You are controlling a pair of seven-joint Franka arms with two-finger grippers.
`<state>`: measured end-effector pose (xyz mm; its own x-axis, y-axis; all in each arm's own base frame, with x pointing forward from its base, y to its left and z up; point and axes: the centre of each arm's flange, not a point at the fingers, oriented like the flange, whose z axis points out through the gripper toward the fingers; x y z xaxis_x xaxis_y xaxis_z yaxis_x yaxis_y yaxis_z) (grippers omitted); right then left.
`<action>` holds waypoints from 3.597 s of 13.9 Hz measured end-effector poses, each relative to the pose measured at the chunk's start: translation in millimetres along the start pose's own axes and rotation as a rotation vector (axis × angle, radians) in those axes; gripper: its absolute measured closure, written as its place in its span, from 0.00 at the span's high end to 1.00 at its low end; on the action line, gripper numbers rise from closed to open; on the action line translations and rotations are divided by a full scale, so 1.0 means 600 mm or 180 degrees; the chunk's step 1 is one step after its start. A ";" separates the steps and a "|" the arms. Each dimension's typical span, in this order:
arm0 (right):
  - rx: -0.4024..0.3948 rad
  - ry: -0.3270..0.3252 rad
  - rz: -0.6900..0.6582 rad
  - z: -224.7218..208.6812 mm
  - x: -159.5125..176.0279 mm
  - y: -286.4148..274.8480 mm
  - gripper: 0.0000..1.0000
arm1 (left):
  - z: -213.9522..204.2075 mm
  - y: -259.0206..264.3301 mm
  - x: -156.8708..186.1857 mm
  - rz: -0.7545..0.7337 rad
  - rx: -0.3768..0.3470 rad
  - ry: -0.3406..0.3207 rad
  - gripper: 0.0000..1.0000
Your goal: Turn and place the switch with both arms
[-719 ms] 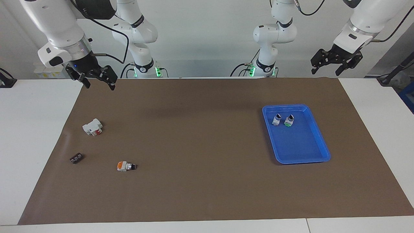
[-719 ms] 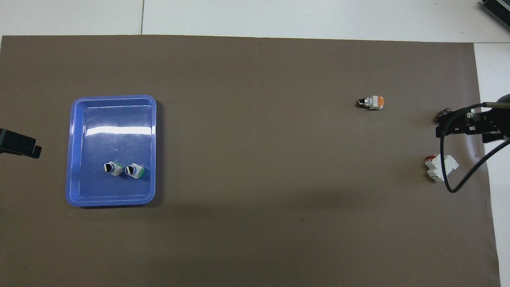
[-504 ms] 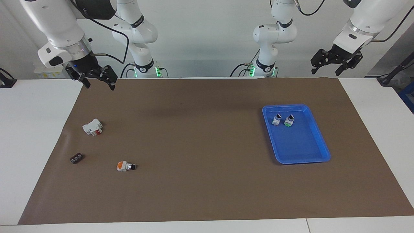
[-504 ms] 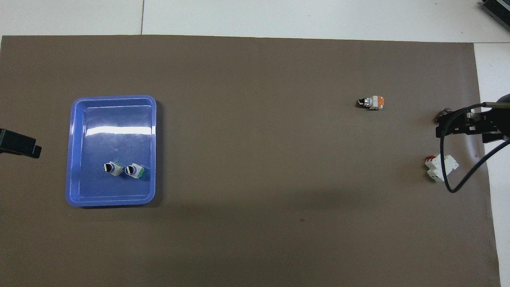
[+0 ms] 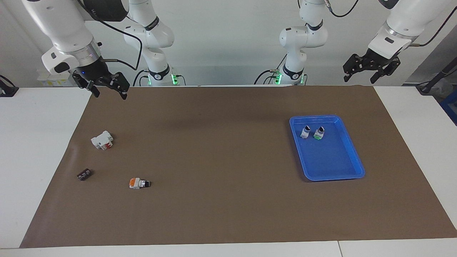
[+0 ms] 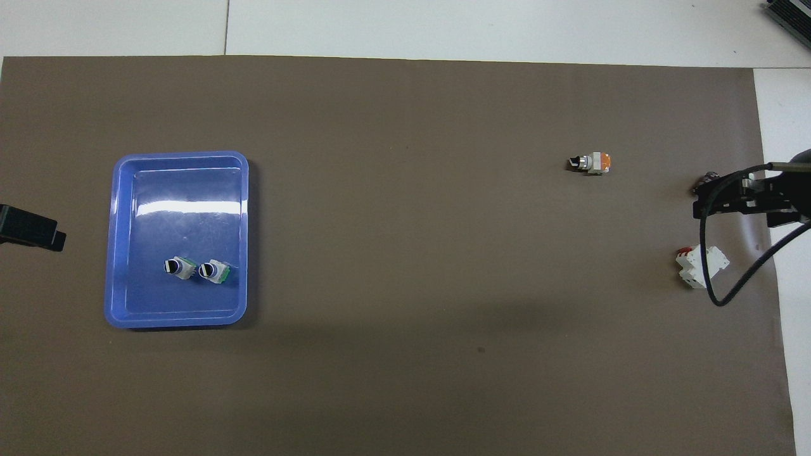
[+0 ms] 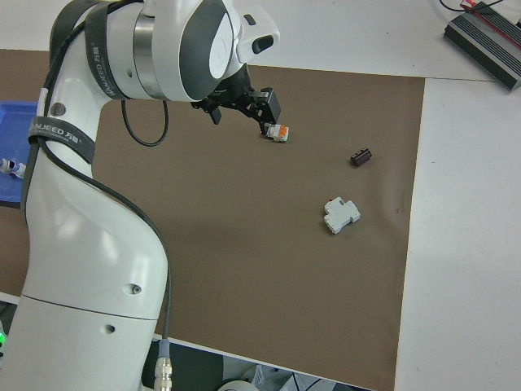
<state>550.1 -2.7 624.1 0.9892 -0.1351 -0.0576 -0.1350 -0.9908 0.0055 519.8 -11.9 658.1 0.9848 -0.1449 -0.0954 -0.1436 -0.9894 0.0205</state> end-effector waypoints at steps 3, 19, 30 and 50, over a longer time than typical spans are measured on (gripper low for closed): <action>0.0000 0.0000 -0.0001 0.000 0.000 0.000 1.00 | 0.000 0.000 0.000 0.0000 0.0000 0.0000 1.00; 0.0004 0.0024 -0.0176 0.004 0.002 -0.005 1.00 | 0.000 0.000 0.000 0.0000 0.0000 0.0000 1.00; -0.0026 0.0558 -0.2775 0.293 0.173 -0.069 1.00 | 0.000 0.000 0.000 0.0000 0.0000 0.0000 1.00; -0.0351 0.0757 -0.5137 0.552 0.265 -0.031 0.56 | 0.000 0.000 0.000 0.0000 0.0000 0.0000 1.00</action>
<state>690.9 -4.7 284.3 0.0802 0.9942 0.0722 0.9823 -0.0911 0.1634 519.8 -11.9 658.1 0.9848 -0.1449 -0.0954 -0.1436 -0.9894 0.0205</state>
